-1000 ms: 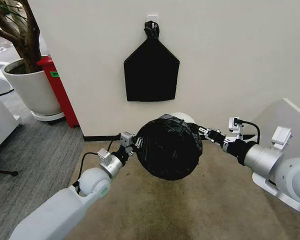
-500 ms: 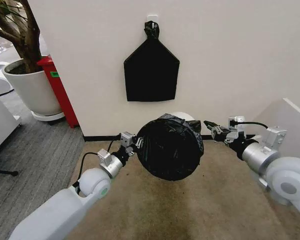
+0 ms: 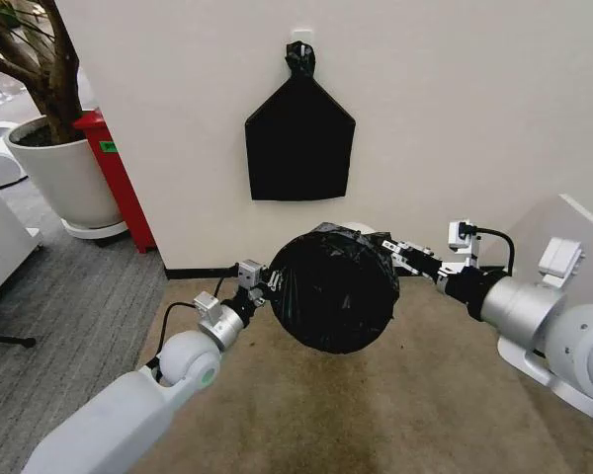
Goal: Place the garbage bag over the trash bin.
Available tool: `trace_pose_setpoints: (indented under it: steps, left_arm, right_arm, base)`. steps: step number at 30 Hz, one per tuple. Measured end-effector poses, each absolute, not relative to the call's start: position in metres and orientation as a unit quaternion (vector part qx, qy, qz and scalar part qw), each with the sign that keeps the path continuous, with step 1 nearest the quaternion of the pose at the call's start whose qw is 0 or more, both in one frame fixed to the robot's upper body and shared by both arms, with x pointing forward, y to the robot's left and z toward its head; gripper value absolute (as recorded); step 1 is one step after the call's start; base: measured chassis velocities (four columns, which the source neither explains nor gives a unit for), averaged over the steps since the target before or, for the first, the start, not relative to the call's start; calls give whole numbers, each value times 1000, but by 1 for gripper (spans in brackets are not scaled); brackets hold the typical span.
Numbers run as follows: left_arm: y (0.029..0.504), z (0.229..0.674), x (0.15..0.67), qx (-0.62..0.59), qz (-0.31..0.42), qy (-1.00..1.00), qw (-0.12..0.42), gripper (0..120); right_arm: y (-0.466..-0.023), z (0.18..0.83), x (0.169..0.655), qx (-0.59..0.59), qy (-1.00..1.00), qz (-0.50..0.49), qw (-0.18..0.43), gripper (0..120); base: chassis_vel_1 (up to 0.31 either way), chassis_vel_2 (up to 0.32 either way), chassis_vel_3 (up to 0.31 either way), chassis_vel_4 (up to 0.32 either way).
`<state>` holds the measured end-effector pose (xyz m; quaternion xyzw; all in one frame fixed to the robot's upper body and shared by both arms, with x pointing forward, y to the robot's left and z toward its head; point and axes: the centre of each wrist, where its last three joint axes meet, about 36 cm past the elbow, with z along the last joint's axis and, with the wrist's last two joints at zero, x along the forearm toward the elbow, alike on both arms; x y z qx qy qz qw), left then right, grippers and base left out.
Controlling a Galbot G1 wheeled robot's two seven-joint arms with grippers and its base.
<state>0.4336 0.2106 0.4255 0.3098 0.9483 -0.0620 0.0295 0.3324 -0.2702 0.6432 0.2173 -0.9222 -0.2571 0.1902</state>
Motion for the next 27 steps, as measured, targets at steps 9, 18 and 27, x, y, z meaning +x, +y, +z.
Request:
trace_pose_setpoints:
  steps: [9, 18, 27]
  left_arm:
    - [209, 427, 434, 317, -58, 946, 33, 0]
    - [208, 430, 435, 324, -55, 943, 40, 0]
    - [208, 432, 431, 329, -57, 941, 50, 0]
  right_arm:
    - [-269, 640, 334, 210, -928, -239, 194, 76]
    - [-273, 635, 344, 191, -928, -241, 212, 100]
    - [-280, 627, 352, 173, -928, -241, 225, 100]
  base:
    - [0, 0, 0, 0]
    - [0, 0, 0, 0]
    - [0, 0, 0, 0]
